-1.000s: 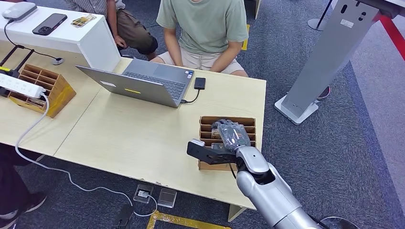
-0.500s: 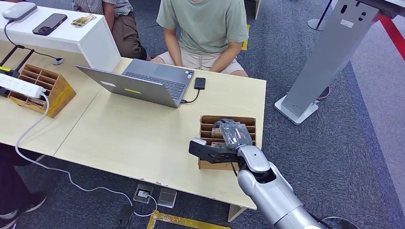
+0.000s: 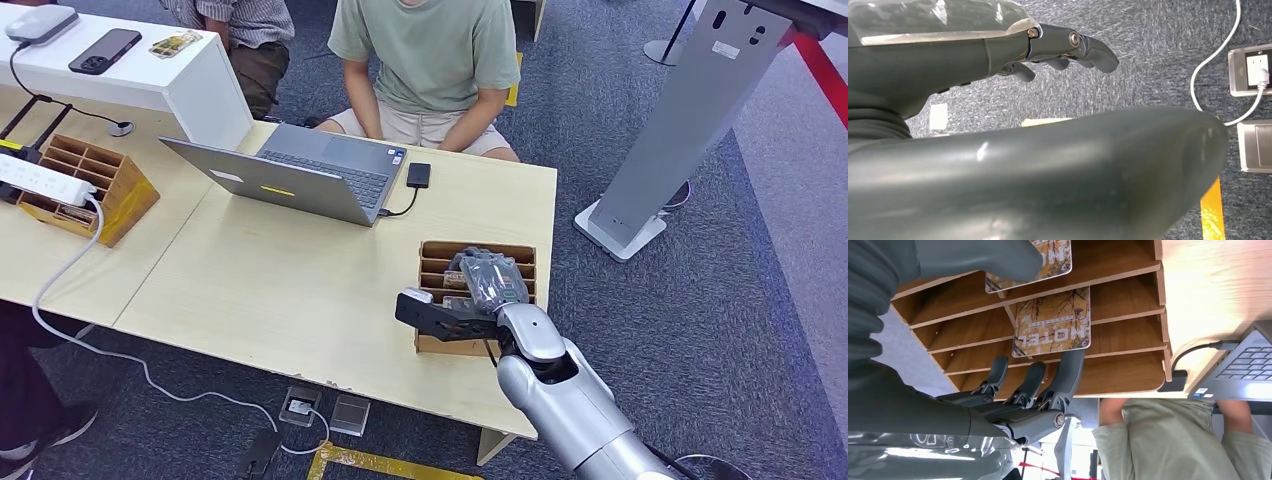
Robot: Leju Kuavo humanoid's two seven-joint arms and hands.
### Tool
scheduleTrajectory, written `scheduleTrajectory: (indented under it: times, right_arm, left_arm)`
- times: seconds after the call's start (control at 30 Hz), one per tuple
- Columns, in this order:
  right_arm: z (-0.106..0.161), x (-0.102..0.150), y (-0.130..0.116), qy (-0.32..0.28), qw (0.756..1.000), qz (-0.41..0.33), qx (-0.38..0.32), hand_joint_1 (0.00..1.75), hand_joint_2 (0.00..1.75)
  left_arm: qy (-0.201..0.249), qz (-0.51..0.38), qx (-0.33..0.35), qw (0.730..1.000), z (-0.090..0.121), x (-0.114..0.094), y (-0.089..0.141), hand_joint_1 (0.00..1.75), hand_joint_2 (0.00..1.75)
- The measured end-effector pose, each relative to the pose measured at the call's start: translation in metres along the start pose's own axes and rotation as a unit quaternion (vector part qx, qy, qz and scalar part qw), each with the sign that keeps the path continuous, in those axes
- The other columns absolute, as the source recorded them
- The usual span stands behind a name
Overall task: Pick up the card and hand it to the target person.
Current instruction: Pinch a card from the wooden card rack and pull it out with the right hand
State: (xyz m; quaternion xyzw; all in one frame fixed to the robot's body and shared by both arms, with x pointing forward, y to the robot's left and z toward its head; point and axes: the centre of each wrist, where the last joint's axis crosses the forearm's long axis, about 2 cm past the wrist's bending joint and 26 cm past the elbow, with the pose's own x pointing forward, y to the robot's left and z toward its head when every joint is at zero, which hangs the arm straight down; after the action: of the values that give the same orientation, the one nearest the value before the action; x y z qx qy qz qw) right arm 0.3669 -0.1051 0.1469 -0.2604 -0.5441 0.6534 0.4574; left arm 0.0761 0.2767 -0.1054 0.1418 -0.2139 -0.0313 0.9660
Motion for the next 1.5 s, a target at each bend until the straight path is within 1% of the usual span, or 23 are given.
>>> scheduleTrajectory:
  times: [0.23,0.37,0.47,0.6,0.93,1.1,1.3,1.43,1.5]
  right_arm:
    - [0.0000,0.0000,-0.0002,0.002,1.000,0.001,-0.001,0.84,1.75]
    - [0.0013,-0.0008,0.0021,0.009,1.000,0.003,0.003,1.00,1.75]
    - [0.0013,-0.0006,0.0014,0.008,1.000,0.003,0.003,1.05,1.75]
    - [0.0018,-0.0005,0.0019,0.008,1.000,0.003,0.005,1.17,1.75]
    - [0.0018,-0.0014,0.0004,0.010,1.000,0.001,0.004,1.18,1.75]
    - [0.0018,-0.0015,-0.0002,0.009,1.000,0.001,0.004,1.22,1.75]
    - [0.0017,-0.0016,-0.0005,0.007,1.000,0.001,0.003,1.39,1.75]
    - [0.0016,-0.0017,-0.0009,0.003,1.000,0.000,0.001,1.58,1.75]
    - [0.0016,-0.0017,-0.0010,0.000,1.000,-0.002,0.000,1.64,1.75]
  left_arm:
    - [-0.001,0.000,-0.003,1.000,0.0000,0.0000,-0.0001,0.00,0.00]
    - [-0.002,-0.002,-0.005,1.000,0.0000,-0.0003,0.0000,0.00,0.00]
    - [-0.002,-0.002,-0.006,1.000,0.0000,-0.0003,0.0000,0.00,0.00]
    - [-0.002,-0.002,-0.006,1.000,0.0000,-0.0003,-0.0001,0.00,0.00]
    - [-0.003,-0.003,-0.006,1.000,0.0000,-0.0003,0.0000,0.00,0.00]
    - [-0.004,-0.003,-0.006,1.000,0.0000,-0.0003,0.0000,0.00,0.00]
    - [-0.004,-0.003,-0.006,1.000,0.0000,-0.0003,0.0000,0.00,0.00]
    - [-0.004,-0.003,-0.005,1.000,0.0000,-0.0003,0.0000,0.00,0.00]
    - [-0.004,-0.003,-0.004,1.000,0.0000,-0.0003,0.0000,0.00,0.00]
